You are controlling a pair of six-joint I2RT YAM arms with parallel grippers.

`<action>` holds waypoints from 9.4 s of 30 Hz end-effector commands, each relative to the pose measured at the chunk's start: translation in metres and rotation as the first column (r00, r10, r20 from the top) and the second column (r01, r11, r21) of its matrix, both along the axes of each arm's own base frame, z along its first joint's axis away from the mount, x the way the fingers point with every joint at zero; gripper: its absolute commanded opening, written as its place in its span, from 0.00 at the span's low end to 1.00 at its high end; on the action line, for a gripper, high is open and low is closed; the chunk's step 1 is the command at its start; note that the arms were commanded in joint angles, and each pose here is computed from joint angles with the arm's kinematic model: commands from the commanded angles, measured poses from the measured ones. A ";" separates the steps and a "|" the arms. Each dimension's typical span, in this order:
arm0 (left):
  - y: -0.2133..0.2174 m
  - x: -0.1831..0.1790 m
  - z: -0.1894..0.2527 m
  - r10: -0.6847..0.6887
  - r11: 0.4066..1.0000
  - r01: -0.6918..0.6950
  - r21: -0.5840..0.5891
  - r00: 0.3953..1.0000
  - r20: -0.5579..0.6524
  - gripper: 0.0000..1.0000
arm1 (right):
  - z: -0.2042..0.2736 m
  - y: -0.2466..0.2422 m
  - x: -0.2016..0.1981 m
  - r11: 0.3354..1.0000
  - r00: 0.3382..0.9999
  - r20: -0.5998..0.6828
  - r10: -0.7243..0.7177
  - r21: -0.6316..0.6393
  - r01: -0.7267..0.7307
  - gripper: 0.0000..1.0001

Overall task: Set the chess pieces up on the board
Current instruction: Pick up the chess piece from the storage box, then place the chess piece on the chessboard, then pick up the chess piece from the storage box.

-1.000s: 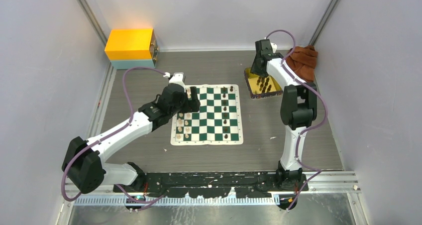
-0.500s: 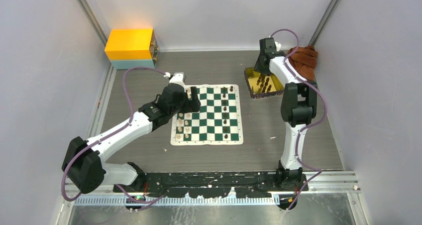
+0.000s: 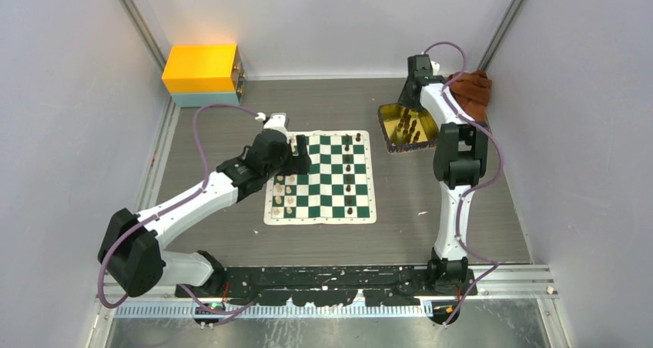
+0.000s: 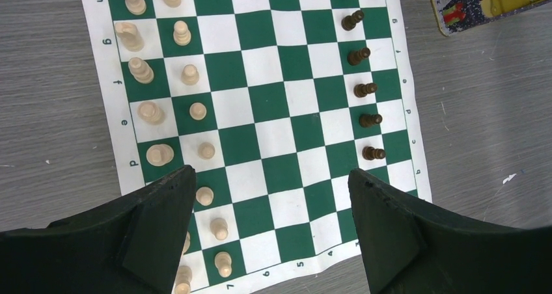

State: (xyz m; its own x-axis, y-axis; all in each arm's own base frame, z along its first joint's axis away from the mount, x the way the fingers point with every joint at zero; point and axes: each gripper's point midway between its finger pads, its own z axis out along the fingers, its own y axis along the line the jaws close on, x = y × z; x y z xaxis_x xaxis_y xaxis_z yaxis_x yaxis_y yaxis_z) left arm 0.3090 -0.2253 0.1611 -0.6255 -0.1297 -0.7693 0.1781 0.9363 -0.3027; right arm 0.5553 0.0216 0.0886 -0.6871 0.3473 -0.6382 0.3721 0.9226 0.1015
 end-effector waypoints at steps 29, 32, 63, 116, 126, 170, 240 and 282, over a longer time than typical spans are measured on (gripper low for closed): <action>-0.007 0.019 -0.007 0.001 1.000 -0.001 -0.025 1.000 0.005 0.87 | -0.003 -0.008 0.033 1.000 0.999 0.038 0.007 0.018 -0.007 0.38; -0.007 0.019 -0.008 0.001 1.000 -0.001 -0.024 1.000 0.002 0.87 | -0.006 -0.008 0.034 1.000 0.999 0.034 0.006 0.021 -0.007 0.37; -0.006 0.019 -0.012 0.002 1.000 -0.002 -0.030 1.000 -0.011 0.86 | 0.011 -0.012 0.034 1.000 0.997 0.080 -0.002 0.024 0.000 0.01; 0.020 -0.025 -0.007 0.025 0.992 -0.025 -0.123 1.000 0.003 0.85 | 0.056 0.160 -0.100 0.945 0.943 0.069 0.325 -0.072 -0.320 0.01; 0.024 -0.028 -0.003 0.028 0.992 -0.026 -0.124 0.999 0.017 0.85 | 0.011 0.172 -0.112 0.937 0.939 0.000 0.343 -0.067 -0.343 0.01; 0.019 -0.026 0.002 0.020 0.989 -0.017 -0.146 1.000 0.023 0.85 | -0.033 0.177 -0.096 0.934 0.935 -0.039 0.352 -0.048 -0.354 0.01; 0.014 -0.027 0.002 0.004 0.986 -0.002 -0.166 1.000 0.013 0.82 | 0.101 0.056 -0.067 0.995 0.975 0.204 0.085 -0.075 -0.071 0.38; 0.043 -0.005 0.028 0.113 0.993 -0.110 -0.035 0.985 0.128 0.83 | 0.037 0.011 -0.010 0.999 0.996 0.089 0.011 -0.051 -0.007 0.39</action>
State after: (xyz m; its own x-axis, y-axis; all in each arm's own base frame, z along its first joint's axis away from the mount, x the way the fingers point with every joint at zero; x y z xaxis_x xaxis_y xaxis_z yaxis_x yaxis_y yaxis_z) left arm 0.2907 -0.1931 0.1552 -0.5966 -0.1837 -0.7813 0.1346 0.9368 -0.3230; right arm 0.5323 0.0337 0.1024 -0.6775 0.2934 -0.6744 0.3541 0.9338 0.0505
